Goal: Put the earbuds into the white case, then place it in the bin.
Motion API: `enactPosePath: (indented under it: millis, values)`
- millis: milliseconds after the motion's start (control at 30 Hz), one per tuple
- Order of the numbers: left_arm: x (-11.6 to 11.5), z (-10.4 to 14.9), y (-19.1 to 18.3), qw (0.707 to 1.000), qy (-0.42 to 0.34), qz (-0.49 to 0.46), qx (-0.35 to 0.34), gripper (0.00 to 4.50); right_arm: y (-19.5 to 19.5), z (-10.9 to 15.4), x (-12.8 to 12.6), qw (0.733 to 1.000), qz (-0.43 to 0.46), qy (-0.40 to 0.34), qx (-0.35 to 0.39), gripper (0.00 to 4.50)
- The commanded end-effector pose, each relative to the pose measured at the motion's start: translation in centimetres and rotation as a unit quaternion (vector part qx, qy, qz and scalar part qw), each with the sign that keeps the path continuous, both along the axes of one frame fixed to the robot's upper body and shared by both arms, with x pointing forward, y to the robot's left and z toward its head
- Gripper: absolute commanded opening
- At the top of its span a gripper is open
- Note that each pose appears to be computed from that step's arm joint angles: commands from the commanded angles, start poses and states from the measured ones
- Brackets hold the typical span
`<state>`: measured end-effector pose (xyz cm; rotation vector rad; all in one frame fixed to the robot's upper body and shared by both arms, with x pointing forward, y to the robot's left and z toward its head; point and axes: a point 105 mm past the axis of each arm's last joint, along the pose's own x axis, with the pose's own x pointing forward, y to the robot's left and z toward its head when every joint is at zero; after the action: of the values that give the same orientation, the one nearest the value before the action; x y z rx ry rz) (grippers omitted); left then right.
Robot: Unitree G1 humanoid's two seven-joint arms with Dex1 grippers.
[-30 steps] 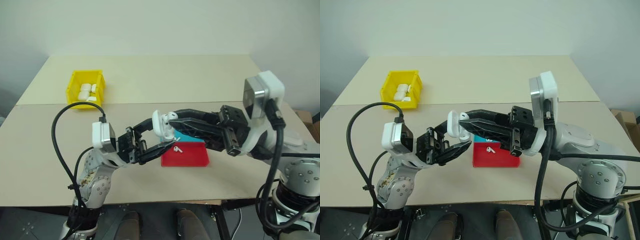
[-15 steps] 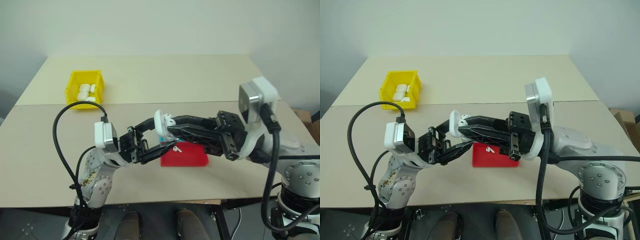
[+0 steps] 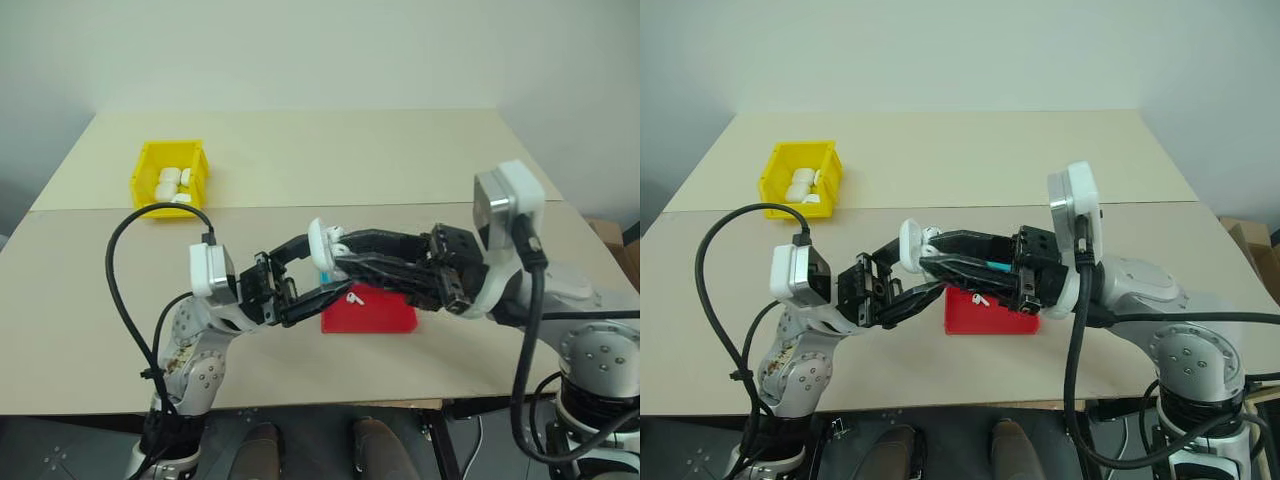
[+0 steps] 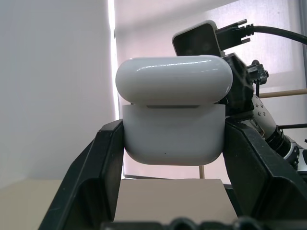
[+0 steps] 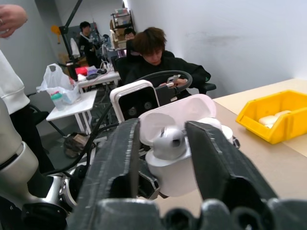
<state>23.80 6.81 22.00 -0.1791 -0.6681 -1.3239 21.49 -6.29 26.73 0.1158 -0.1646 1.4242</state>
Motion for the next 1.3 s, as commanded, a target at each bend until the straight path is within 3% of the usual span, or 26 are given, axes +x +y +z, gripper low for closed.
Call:
enactPosePath:
  millis: [33, 333, 433, 567, 767, 867, 1033, 1300]
  values:
    - [-0.4, 0.7, 0.0, 1.0, -0.025, -0.002, -0.01, 2.76, -0.5, 0.4, -0.1, 1.0, -0.01, -0.024, -0.003, 2.09]
    - [1.8, -0.6, -0.7, 0.998, -0.025, 0.032, 0.042, 2.76, -2.8, 2.3, 0.7, 0.994, -0.032, -0.091, -0.054, 2.09]
    - [3.0, -1.6, -1.7, 0.995, -0.043, 0.054, 0.074, 2.76, -2.4, 3.2, 0.8, 0.988, -0.014, -0.124, -0.093, 1.51]
    - [3.9, -2.3, -2.8, 0.991, -0.067, 0.069, 0.093, 2.76, -0.8, 3.7, 1.7, 0.976, -0.012, -0.157, -0.152, 0.06]
    - [4.2, -1.8, -4.2, 0.99, -0.086, 0.077, 0.086, 2.76, 0.9, 3.0, 2.9, 0.944, -0.031, -0.223, -0.243, 0.02]
    - [4.3, -1.8, -4.4, 0.987, -0.091, 0.089, 0.095, 2.76, 1.3, 1.6, 3.3, 0.916, -0.028, -0.262, -0.302, 0.02]
    - [4.1, -1.5, -4.2, 0.989, -0.09, 0.088, 0.077, 2.76, 0.9, 0.0, 4.3, 0.893, -0.039, -0.281, -0.35, 0.02]
    - [3.3, -1.0, -3.0, 0.992, -0.088, 0.076, 0.053, 2.76, -0.8, 0.5, 4.8, 0.889, -0.063, -0.287, -0.35, 0.02]
